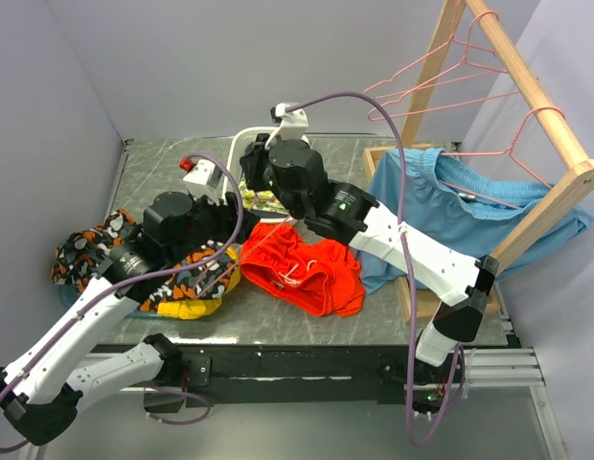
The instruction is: Place the shorts on the hanger
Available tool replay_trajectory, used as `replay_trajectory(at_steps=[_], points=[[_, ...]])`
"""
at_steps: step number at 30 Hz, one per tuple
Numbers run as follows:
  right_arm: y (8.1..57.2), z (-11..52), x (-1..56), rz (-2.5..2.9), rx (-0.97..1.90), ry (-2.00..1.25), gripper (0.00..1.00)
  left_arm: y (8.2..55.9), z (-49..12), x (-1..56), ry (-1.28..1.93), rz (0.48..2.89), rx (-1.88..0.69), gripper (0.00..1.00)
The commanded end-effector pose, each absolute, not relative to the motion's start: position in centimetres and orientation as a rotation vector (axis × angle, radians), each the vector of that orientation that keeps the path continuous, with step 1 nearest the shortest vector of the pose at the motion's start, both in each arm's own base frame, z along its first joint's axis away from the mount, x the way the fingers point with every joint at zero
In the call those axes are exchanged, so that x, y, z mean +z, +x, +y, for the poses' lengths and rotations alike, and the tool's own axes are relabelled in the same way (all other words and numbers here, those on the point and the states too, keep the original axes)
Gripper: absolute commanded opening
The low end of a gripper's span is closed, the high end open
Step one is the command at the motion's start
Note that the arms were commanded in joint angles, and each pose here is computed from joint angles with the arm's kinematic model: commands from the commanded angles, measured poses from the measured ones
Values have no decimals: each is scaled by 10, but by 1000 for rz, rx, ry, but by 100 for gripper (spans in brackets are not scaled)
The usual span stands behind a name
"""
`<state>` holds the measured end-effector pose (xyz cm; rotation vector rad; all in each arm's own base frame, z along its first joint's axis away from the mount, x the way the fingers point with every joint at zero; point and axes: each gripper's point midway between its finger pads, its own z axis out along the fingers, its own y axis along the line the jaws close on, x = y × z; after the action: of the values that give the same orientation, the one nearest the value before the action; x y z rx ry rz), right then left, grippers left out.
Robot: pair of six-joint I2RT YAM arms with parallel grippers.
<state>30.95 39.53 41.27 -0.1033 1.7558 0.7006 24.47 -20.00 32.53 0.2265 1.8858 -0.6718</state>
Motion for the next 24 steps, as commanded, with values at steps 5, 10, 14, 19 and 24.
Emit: replay_trajectory(at_steps=[5,10,14,19,24], points=[[297,409,444,1697,795,-68,0,264,-207,367,84,1659,-776,62],[292,415,443,1705,811,-83,0,272,-209,365,61,1637,-770,59],[286,417,444,1707,833,-95,0,279,-211,358,57,1649,-751,53],[282,418,446,1709,841,-104,0,282,-214,354,70,1666,-737,42],[278,421,448,1710,857,-123,0,281,-211,352,75,1670,-724,29]])
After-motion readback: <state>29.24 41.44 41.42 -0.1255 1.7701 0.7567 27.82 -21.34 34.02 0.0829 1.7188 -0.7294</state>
